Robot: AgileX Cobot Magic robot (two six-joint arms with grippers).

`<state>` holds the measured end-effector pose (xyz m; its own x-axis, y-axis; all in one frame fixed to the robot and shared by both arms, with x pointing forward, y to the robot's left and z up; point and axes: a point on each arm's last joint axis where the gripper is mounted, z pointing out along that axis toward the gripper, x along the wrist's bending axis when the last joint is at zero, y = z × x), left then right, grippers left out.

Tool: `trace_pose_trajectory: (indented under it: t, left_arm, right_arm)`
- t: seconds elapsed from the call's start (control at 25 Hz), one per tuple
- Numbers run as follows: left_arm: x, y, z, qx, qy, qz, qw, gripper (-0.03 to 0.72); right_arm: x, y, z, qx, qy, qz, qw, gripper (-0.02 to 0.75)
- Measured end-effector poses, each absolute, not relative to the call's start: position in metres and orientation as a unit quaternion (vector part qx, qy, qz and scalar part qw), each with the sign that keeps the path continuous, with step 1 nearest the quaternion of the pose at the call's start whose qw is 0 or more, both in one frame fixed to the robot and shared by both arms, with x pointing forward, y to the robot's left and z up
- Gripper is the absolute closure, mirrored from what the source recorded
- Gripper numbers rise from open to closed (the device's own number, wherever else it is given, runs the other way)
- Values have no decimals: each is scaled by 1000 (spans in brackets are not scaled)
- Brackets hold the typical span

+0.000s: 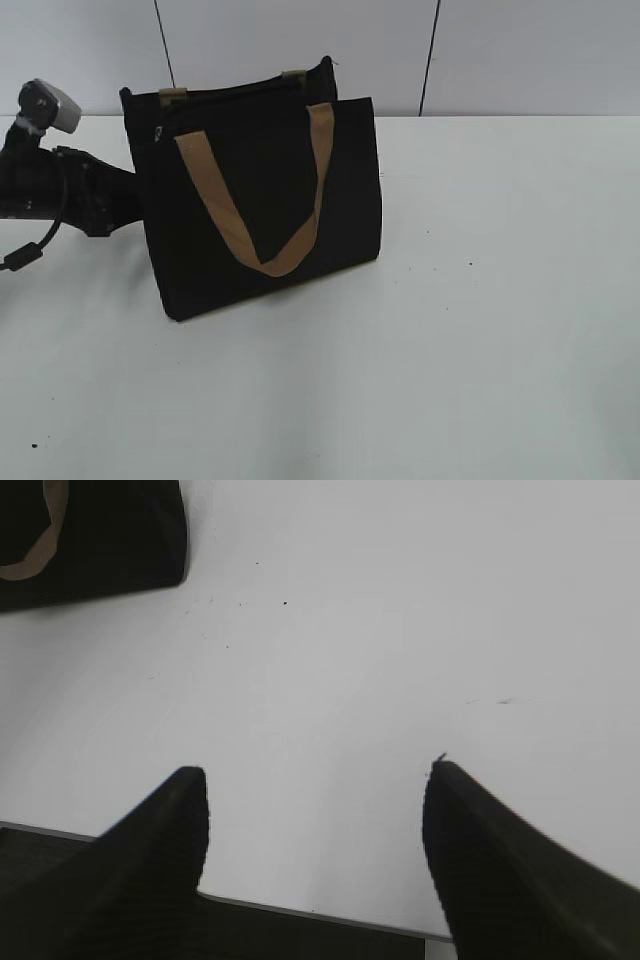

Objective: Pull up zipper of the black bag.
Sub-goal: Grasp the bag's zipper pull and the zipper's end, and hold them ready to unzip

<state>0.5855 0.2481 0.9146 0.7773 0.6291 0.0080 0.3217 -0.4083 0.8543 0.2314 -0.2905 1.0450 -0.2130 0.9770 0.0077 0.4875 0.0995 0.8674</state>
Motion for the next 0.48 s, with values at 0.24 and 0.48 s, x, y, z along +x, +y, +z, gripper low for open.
trace_pose_trajectory:
  t: [0.24,0.48]
  left_arm:
    - [588,246,915,819,282,162,473,379]
    - [589,246,916,818,280,163,475,587]
  right_arm:
    - [231,-291,1045,544,673,392,312,226]
    - [231,-290,1045,544,673,393,311,226]
